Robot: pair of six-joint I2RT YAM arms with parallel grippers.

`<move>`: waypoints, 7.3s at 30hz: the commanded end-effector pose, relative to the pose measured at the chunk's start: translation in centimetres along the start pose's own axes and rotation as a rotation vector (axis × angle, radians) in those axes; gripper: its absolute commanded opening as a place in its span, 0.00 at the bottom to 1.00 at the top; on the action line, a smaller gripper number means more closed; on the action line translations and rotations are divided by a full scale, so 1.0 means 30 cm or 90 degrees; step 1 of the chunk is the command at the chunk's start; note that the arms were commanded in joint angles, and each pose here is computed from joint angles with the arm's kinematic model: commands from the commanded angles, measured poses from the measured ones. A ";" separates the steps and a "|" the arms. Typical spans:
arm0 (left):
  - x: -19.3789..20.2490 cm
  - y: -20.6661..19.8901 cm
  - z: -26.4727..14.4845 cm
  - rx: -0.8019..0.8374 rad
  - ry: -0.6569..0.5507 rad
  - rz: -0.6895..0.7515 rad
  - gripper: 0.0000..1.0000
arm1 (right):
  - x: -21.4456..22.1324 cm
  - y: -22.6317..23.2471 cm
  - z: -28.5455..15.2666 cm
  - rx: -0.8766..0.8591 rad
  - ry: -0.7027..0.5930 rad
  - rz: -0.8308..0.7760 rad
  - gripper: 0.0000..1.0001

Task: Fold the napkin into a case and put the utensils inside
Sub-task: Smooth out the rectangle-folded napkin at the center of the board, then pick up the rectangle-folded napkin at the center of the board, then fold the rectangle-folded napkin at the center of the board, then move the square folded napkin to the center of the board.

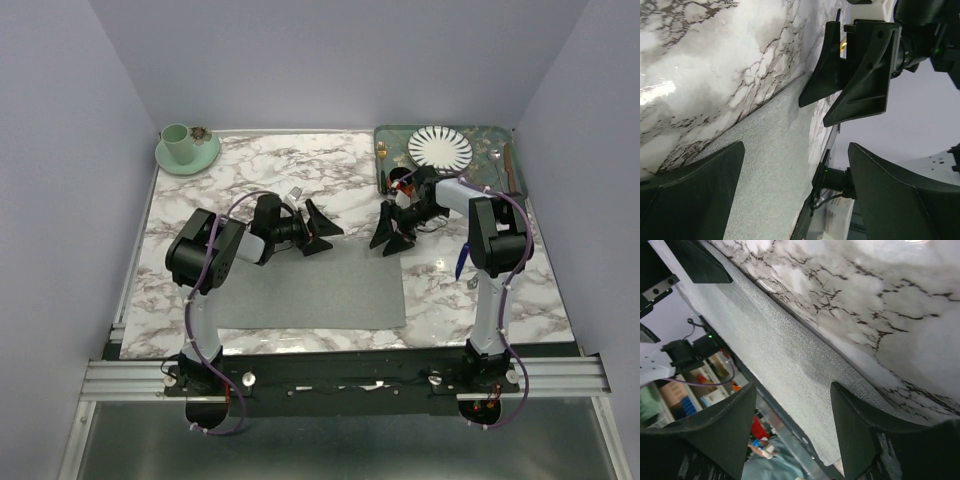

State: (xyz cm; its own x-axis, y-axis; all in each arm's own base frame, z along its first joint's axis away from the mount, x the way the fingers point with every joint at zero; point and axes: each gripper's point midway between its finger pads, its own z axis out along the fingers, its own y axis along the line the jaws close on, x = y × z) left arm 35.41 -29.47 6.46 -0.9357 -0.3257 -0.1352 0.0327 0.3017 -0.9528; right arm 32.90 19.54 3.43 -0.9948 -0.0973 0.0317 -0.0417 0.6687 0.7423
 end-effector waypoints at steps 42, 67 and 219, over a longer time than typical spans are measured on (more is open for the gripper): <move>-0.267 0.173 -0.856 -0.410 0.016 0.369 0.99 | -0.016 0.172 -0.126 -0.040 -0.029 -0.134 0.72; -0.083 0.471 -0.652 -0.652 0.382 0.556 0.20 | -0.118 -0.134 -0.079 0.332 -0.016 -0.332 0.59; -0.079 0.050 -0.293 -0.271 0.316 0.636 0.70 | 0.022 0.136 -0.087 0.098 -0.067 -0.155 0.63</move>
State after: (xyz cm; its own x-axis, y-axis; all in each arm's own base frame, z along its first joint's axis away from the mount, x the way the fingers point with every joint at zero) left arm 36.36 -19.82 7.98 -0.5533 0.6186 -0.5579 0.8188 0.5268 -0.2280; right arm 29.80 19.71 8.93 -0.9411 -0.2583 -0.2183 -0.3382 0.7205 0.6054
